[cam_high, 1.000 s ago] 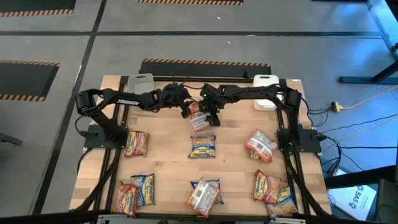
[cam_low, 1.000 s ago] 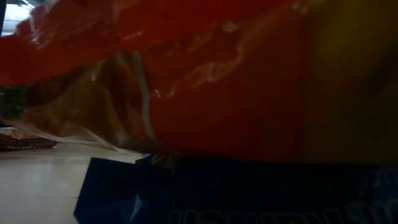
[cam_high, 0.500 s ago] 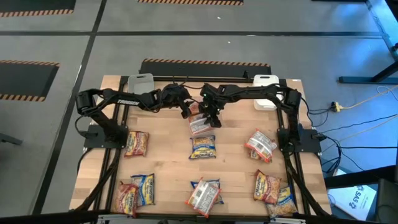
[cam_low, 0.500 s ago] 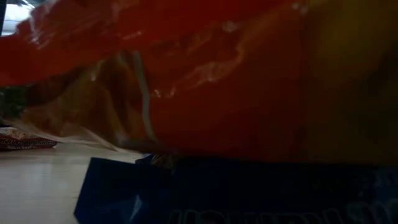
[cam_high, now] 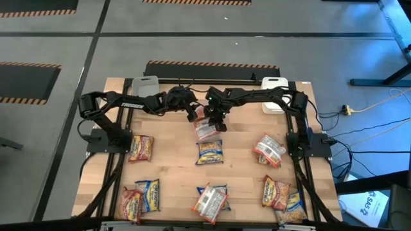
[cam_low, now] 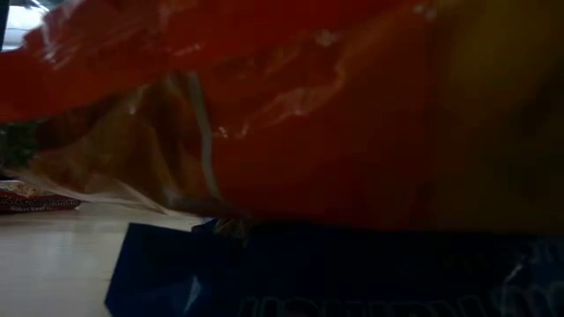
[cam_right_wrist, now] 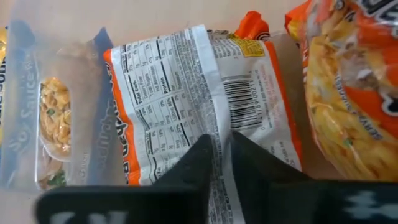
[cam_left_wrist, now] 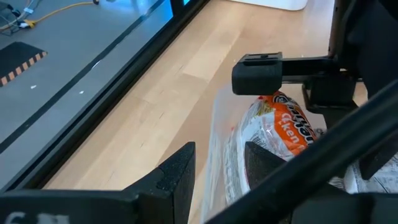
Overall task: Sort Maruchan noodles
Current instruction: Adjust the orange noodle on the transparent bin
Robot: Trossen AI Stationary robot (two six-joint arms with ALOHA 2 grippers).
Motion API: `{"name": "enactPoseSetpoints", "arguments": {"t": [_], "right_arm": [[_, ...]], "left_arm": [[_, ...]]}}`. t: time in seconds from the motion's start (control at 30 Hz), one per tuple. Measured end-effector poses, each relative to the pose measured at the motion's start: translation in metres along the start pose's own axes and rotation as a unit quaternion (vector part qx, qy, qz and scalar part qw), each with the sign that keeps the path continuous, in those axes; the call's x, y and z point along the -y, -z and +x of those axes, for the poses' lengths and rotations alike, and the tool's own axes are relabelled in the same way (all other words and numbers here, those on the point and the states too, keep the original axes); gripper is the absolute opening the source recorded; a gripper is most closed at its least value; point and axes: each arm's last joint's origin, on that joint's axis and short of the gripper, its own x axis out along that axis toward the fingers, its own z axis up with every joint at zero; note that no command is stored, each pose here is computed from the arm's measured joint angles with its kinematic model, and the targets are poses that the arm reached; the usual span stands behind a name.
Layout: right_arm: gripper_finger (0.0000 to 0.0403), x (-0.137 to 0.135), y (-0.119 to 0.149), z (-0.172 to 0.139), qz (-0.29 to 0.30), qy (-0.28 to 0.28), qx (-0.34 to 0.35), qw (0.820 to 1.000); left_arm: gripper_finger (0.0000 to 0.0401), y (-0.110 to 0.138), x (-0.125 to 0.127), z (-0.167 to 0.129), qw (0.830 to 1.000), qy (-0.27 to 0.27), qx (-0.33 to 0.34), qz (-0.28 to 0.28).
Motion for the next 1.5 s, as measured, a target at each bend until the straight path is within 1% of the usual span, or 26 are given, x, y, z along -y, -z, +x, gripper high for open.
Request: {"name": "enactPoseSetpoints", "arguments": {"t": [0.07, 0.13, 0.27, 0.4, 0.5, 0.6, 0.83, 0.93, 1.03, 1.1, 1.17, 1.23, 1.3, 1.4, 1.5], "right_arm": [[0.0018, 0.0, 0.0, 0.0, -0.007, 0.002, -0.001, 1.0], [0.0007, 0.0, 0.0, 0.0, -0.011, 0.001, 0.001, 1.0], [0.0002, -0.002, -0.002, -0.003, -0.024, 0.012, -0.002, 1.0], [0.0, -0.011, -0.007, -0.006, -0.059, 0.045, -0.017, 0.997], [0.0, -0.019, -0.013, -0.009, -0.088, 0.079, -0.028, 0.993], [0.0, -0.028, -0.021, -0.017, -0.116, 0.107, -0.023, 0.987], [0.0, -0.04, -0.033, -0.039, -0.147, 0.185, -0.025, 0.971], [0.0, -0.042, -0.033, -0.043, -0.135, 0.19, -0.03, 0.972], [0.0, -0.044, -0.03, -0.045, -0.074, 0.184, -0.035, 0.98], [0.0001, -0.045, -0.027, -0.045, -0.058, 0.175, -0.049, 0.982], [0.0007, -0.046, -0.024, -0.045, -0.043, 0.179, -0.066, 0.981], [0.0021, -0.048, -0.021, -0.048, -0.027, 0.181, -0.083, 0.98], [0.0039, -0.049, -0.016, -0.057, -0.012, 0.176, -0.101, 0.979], [0.0069, -0.053, -0.012, -0.073, 0.01, 0.159, -0.105, 0.982], [0.0095, -0.055, -0.01, -0.087, 0.029, 0.144, -0.095, 0.985]], "left_arm": [[0.0133, 0.0, 0.0, 0.0, 1.0, 0.0, 0.0, 0.0], [0.0133, 0.0, 0.0, 0.0, 1.0, 0.0, 0.0, 0.0], [0.0133, 0.0, 0.0, 0.0, 1.0, 0.0, 0.0, 0.001], [0.0133, 0.0, 0.0, 0.0, 1.0, 0.001, 0.0, 0.002], [0.0133, 0.0, 0.0, 0.0, 1.0, 0.001, 0.002, 0.003], [0.0133, -0.001, 0.0, 0.0, 1.0, 0.002, 0.004, 0.004], [0.0133, -0.003, 0.002, 0.0, 1.0, 0.006, 0.011, 0.009], [0.0133, -0.003, 0.003, 0.0, 1.0, 0.007, 0.011, 0.018], [0.0133, -0.003, 0.006, -0.001, 1.0, 0.008, 0.011, 0.017], [0.0133, -0.003, 0.009, -0.001, 1.0, 0.016, 0.015, 0.016], [0.0133, -0.004, 0.012, -0.002, 0.999, 0.022, 0.017, 0.017], [0.0133, -0.005, 0.014, -0.004, 0.999, 0.024, 0.017, 0.019], [0.0133, -0.01, 0.016, -0.009, 0.999, 0.028, 0.028, 0.02], [0.0134, -0.019, 0.02, -0.02, 0.998, 0.037, 0.052, 0.024], [0.0146, -0.029, 0.02, -0.034, 0.996, 0.048, 0.073, 0.02]]}}
